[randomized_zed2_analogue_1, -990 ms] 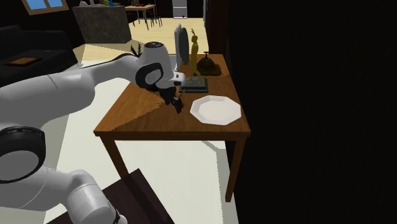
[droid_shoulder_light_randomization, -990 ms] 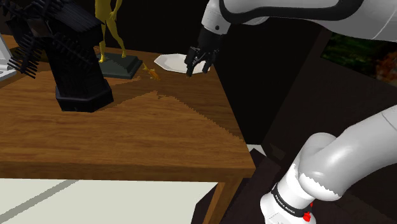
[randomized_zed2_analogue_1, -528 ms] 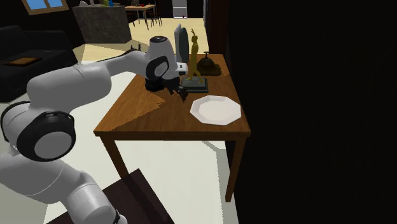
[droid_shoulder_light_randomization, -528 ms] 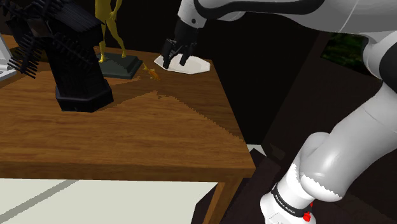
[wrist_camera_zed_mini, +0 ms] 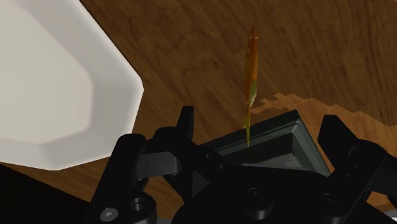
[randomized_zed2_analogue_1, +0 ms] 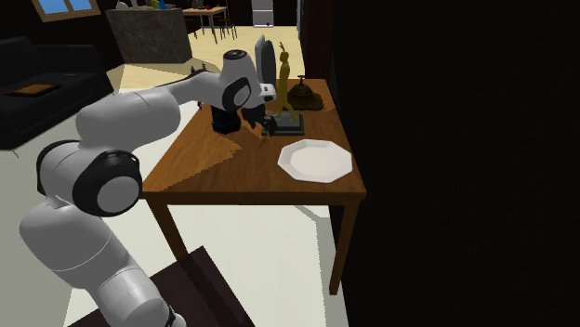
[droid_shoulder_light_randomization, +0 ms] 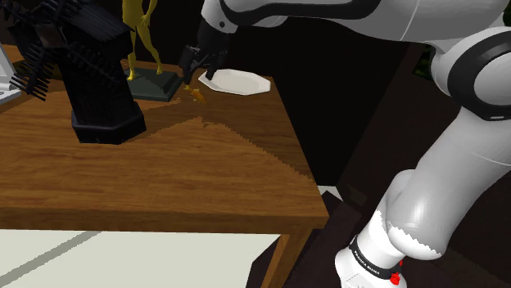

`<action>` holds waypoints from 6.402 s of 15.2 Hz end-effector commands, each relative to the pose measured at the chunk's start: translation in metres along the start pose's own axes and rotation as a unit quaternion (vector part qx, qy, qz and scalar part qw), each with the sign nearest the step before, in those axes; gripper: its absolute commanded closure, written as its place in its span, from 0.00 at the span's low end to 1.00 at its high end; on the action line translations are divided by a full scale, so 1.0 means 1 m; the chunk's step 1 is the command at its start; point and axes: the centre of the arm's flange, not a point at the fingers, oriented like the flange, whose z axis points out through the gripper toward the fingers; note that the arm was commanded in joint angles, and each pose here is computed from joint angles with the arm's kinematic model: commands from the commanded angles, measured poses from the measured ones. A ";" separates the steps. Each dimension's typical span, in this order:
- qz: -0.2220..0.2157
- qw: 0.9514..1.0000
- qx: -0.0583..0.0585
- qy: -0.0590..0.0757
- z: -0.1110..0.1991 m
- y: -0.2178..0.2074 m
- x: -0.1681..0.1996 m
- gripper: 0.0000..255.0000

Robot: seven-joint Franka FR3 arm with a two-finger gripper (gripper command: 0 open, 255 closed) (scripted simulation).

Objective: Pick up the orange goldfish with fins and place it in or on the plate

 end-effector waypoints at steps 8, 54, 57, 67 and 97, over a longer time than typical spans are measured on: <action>-0.001 1.000 0.000 0.001 0.029 0.001 0.002 0.00; -0.001 1.000 0.000 0.001 -0.079 0.190 0.043 1.00; -0.001 1.000 0.000 0.001 -0.085 0.231 0.044 1.00; -0.001 1.000 0.000 0.001 -0.036 0.235 0.025 1.00; -0.001 1.000 0.000 0.001 -0.053 0.237 0.012 0.00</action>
